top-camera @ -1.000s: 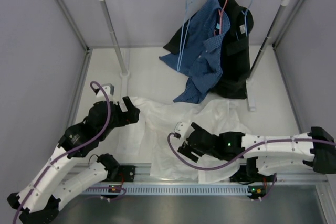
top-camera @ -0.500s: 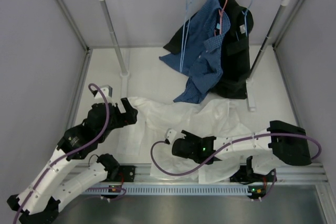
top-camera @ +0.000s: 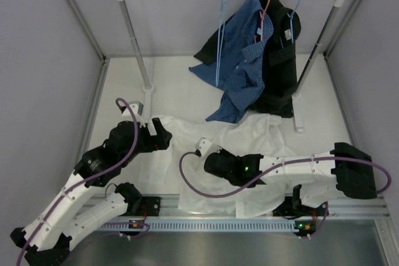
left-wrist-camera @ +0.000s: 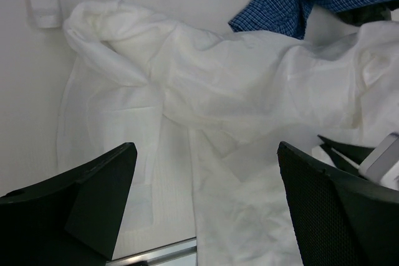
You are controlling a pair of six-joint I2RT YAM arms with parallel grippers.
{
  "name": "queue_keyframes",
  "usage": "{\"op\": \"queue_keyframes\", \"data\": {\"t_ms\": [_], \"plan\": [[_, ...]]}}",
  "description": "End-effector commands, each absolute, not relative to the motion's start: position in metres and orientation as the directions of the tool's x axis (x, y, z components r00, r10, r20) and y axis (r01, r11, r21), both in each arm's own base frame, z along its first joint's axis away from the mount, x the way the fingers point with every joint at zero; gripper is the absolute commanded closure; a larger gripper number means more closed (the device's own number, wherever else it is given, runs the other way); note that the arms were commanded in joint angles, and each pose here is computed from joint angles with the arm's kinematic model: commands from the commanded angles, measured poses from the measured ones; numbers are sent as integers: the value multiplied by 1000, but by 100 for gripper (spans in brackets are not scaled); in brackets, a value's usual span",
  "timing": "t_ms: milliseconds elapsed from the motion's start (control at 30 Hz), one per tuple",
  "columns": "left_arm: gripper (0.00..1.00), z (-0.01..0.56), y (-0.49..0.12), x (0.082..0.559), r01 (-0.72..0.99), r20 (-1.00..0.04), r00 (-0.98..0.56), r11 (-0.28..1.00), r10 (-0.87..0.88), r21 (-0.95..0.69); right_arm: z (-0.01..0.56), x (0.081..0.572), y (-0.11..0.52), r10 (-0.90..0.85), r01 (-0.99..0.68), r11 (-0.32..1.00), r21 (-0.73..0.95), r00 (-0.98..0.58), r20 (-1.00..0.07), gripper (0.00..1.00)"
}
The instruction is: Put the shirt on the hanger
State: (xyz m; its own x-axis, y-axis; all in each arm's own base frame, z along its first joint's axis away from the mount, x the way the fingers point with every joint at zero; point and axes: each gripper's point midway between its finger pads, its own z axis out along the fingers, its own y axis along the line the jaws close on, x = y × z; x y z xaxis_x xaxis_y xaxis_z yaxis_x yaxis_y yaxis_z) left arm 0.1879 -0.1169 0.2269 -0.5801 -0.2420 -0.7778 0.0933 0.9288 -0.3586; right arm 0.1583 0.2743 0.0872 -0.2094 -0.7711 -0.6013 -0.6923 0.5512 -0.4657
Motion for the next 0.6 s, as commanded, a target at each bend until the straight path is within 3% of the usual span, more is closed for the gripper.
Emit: {"op": "queue_keyframes", "data": {"t_ms": [0, 133, 300, 567], "plan": [[2, 231, -156, 194, 236, -775, -586, 864, -238, -444, 153, 192, 291, -583, -639, 698, -325, -243, -775, 100], [2, 237, -197, 188, 424, -781, -584, 738, -221, -525, 177, 218, 286, -519, -647, 728, -225, -306, -799, 100], [2, 246, -210, 190, 520, -837, -492, 690, -240, -503, 192, 244, 287, -510, -651, 737, -184, -357, -782, 100], [3, 201, -235, 195, 444, -871, -473, 817, -134, -367, 198, 270, 298, -498, -639, 756, -144, -419, -759, 100]]}}
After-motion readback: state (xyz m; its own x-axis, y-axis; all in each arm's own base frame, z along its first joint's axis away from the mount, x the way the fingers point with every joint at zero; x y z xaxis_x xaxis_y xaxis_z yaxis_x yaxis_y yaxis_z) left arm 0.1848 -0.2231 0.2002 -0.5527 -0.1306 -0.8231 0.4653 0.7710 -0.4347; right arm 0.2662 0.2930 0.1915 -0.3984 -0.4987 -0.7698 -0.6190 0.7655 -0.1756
